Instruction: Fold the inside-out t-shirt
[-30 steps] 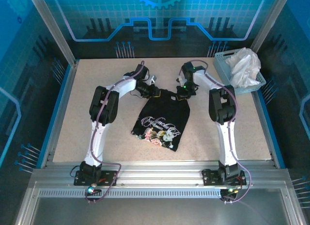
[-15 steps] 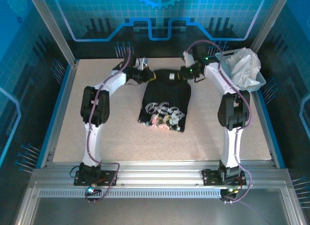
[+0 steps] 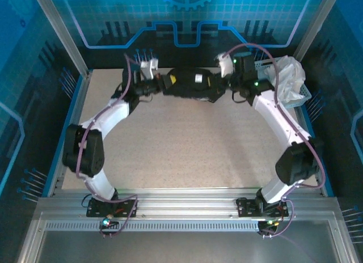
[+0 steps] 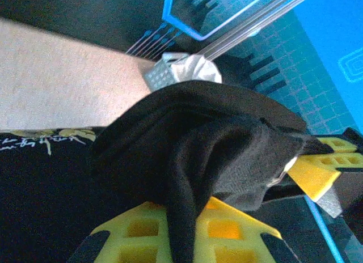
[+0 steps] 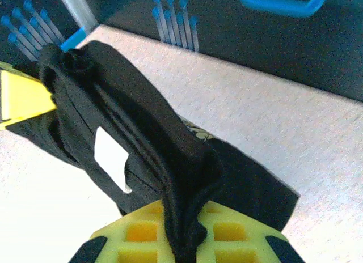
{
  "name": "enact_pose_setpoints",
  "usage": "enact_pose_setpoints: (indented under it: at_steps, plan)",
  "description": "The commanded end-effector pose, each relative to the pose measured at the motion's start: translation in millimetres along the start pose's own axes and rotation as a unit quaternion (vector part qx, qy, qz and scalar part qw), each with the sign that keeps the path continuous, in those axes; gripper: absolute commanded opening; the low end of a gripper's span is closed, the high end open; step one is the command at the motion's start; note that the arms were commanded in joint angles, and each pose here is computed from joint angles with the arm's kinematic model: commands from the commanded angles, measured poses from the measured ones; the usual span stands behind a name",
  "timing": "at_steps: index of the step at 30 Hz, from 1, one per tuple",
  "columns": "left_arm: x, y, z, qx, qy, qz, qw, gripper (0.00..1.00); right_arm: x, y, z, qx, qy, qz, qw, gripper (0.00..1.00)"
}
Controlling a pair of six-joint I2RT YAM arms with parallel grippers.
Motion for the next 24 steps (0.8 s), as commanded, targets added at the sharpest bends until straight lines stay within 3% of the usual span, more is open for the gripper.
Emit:
enact_pose_setpoints:
  at_steps: [1, 4, 6, 11, 15, 20, 22, 24]
  plan:
    - [51, 21, 5, 0.003, 0.006, 0.005, 1.000, 0.00, 50, -5, 16, -0.003, 0.005, 0.041, 0.999, 0.00]
    - [105, 38, 21, -0.032, 0.035, 0.047, 0.998, 0.00, 92, -5, 19, 0.002, -0.020, 0.102, 0.995, 0.00]
    - [121, 46, 24, -0.045, 0.054, 0.051, 0.996, 0.00, 105, -5, 20, 0.002, -0.028, 0.119, 0.992, 0.00]
    - [118, 43, 37, -0.118, 0.053, 0.054, 0.990, 0.00, 99, -37, 10, 0.022, -0.032, 0.139, 0.989, 0.00]
    - [115, 30, 68, -0.208, 0.058, 0.070, 0.974, 0.03, 93, -92, -7, 0.054, -0.032, 0.197, 0.978, 0.00]
    - [118, 12, 101, -0.262, 0.085, 0.112, 0.955, 0.08, 107, -148, -27, 0.093, -0.041, 0.278, 0.955, 0.07]
    - [118, 6, 109, -0.267, 0.095, 0.121, 0.951, 0.16, 112, -158, -31, 0.105, -0.043, 0.297, 0.948, 0.11]
    - [114, 6, 110, -0.271, 0.097, 0.124, 0.950, 0.31, 108, -157, -32, 0.116, -0.041, 0.298, 0.947, 0.19]
Point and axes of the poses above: each hand's point on the last joint's axis, 136 mm out from that joint toward the fingers, its own y axis back along the fingers, its own z axis along the line the jaws close on, x = y × z, the point moved 9 cm from there along y, back along the fingers, and after that the axes turned 6 degrees about -y, right-handed, at the moved point
